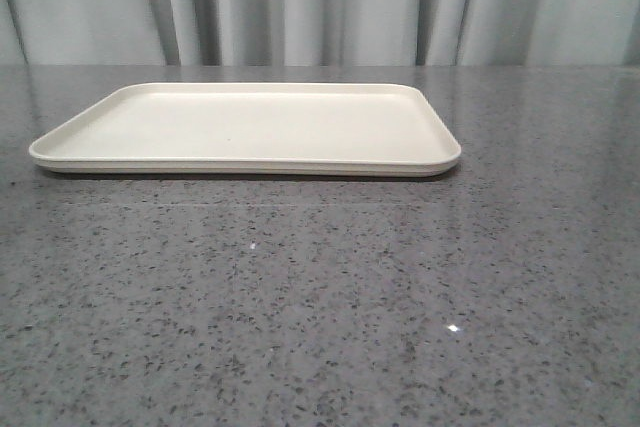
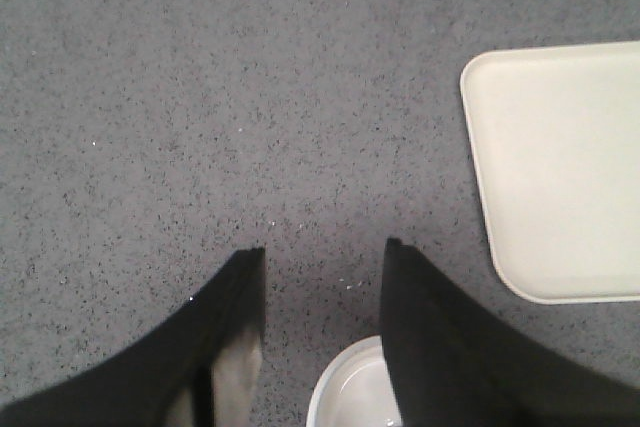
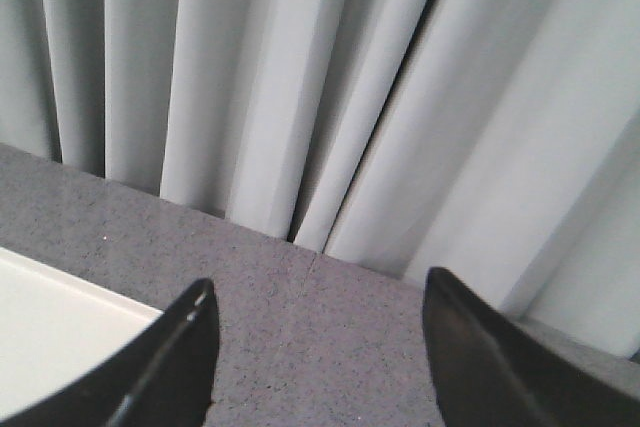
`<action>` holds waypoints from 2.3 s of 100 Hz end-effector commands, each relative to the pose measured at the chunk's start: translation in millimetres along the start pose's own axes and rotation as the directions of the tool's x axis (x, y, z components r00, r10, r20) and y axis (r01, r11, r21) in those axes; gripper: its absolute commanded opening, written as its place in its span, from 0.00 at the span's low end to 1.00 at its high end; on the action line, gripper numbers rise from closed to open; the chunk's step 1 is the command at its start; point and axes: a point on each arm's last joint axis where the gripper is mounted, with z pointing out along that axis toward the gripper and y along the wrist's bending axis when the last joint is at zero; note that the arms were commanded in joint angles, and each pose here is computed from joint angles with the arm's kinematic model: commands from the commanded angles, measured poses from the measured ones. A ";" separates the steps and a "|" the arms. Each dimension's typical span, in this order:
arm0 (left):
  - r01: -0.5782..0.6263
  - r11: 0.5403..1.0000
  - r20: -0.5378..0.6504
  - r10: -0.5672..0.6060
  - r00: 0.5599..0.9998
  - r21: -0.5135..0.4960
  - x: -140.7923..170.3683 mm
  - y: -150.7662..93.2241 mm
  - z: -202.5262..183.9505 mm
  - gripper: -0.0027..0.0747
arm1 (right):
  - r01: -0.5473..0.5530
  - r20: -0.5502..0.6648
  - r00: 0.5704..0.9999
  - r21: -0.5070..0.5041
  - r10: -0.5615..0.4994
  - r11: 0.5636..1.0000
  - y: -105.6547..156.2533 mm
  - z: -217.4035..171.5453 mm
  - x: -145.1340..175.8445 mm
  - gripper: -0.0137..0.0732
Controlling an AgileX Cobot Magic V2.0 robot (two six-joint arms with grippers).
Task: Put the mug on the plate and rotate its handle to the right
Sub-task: 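Move the open left gripper over the white mug's rim, then lower the left gripper onto the mug rim and close it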
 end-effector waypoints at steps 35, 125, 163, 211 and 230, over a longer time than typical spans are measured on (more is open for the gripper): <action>0.002 1.000 -0.094 -0.004 0.996 -0.017 -1.5 2.6 30.9 0.40 | 0.005 0.020 1.000 0.001 -0.005 1.000 -2.8 5.5 -8.9 0.69; -0.042 0.999 -0.321 0.033 0.946 -0.021 57.4 3.3 70.9 0.40 | 0.001 -0.003 1.000 -0.008 -0.001 1.000 -3.6 11.8 -6.0 0.69; -0.040 0.999 -0.366 0.034 0.930 -0.010 68.1 2.4 79.6 0.40 | 0.001 -0.012 1.000 -0.013 -0.001 1.000 -3.1 11.8 -5.2 0.69; -0.040 0.999 -0.380 0.034 0.925 -0.009 68.1 2.5 86.5 0.40 | 0.001 -0.016 1.000 -0.016 -0.001 1.000 -2.9 11.8 -4.8 0.69; -0.040 0.999 -0.405 0.034 0.913 -0.006 67.2 2.8 97.0 0.40 | 0.001 -0.024 1.000 -0.020 -0.001 1.000 -2.4 11.8 -4.2 0.69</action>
